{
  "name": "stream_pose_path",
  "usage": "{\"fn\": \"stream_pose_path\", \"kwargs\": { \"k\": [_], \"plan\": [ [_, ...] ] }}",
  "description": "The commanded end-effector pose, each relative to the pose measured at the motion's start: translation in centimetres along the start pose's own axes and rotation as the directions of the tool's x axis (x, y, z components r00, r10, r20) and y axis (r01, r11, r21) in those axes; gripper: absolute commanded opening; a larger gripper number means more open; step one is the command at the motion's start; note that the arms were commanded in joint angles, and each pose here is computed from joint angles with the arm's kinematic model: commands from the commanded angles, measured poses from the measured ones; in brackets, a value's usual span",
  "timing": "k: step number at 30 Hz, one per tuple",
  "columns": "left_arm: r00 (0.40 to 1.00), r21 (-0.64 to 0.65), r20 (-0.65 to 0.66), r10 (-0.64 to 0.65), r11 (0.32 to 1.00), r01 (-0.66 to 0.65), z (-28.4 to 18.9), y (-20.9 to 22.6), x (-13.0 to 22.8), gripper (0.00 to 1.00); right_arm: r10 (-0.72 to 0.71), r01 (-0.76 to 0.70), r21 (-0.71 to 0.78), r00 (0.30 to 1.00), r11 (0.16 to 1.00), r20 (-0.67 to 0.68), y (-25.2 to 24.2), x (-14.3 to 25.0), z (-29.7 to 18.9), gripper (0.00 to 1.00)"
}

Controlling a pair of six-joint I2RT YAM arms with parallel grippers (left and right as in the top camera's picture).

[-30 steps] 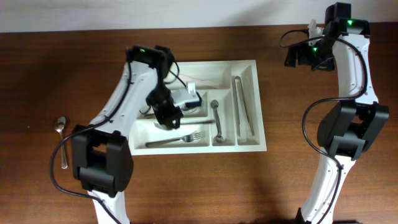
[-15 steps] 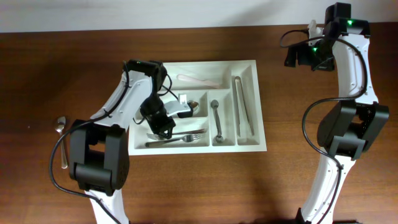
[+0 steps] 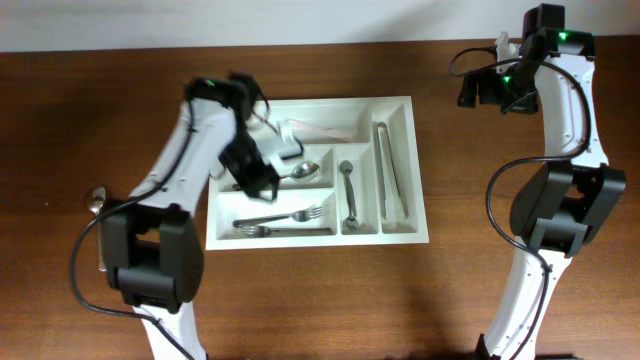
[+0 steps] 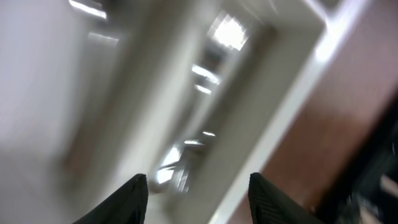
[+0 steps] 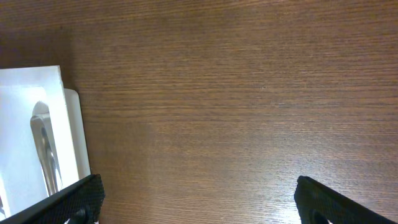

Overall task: Pack container
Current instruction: 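Open the left gripper and move it back to the cutlery left of the tray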

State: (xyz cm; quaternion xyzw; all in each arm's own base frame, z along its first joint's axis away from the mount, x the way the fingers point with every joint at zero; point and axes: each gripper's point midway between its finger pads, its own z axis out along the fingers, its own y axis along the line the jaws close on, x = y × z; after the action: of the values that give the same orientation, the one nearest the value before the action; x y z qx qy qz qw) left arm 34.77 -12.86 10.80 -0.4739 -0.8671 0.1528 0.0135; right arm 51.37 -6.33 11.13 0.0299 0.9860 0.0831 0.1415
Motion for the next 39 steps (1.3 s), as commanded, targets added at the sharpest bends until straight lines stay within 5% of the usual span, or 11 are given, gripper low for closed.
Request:
{"fn": "stream_pose_path", "kwargs": {
  "k": [1,6,16,23,27,34,39],
  "plan": [
    [0.950,-0.136,0.150,-0.272,0.947,0.293,-5.9,4.6,-0.3,0.55,-0.002,0.001,0.007,0.997,1.000,0.071,0.2,-1.2,-3.0,0.99],
    [0.686,-0.308,0.264,-0.678,0.615,0.726,-11.1,10.7,6.3,0.54,-0.002,0.001,0.007,0.997,1.000,0.072,0.2,-1.2,-3.0,0.99],
    [0.366,-0.298,0.352,-0.861,0.268,0.916,-13.7,15.9,19.8,0.54,-0.002,0.002,0.007,0.997,1.000,0.072,0.2,-1.2,-3.0,0.99],
    [0.272,-0.271,0.299,-0.915,0.192,0.943,-10.2,16.4,24.3,0.55,-0.002,0.001,0.007,0.997,1.000,0.072,0.2,-1.2,-3.0,0.99],
    [0.221,-0.240,0.255,-0.941,0.159,0.958,-6.6,16.3,26.5,0.72,-0.002,0.002,0.007,0.997,1.000,0.072,0.2,-1.2,-3.0,0.99],
    [0.131,-0.156,0.207,-0.969,0.099,0.983,-2.1,15.3,29.4,0.72,-0.002,0.002,0.007,0.997,1.000,0.072,0.2,-1.2,-3.0,0.99],
    [0.120,-0.153,0.220,-0.968,0.087,0.984,-0.5,15.6,30.9,0.72,-0.002,0.002,0.007,0.997,1.000,0.072,0.2,-1.2,-3.0,0.99]
  ]
}}
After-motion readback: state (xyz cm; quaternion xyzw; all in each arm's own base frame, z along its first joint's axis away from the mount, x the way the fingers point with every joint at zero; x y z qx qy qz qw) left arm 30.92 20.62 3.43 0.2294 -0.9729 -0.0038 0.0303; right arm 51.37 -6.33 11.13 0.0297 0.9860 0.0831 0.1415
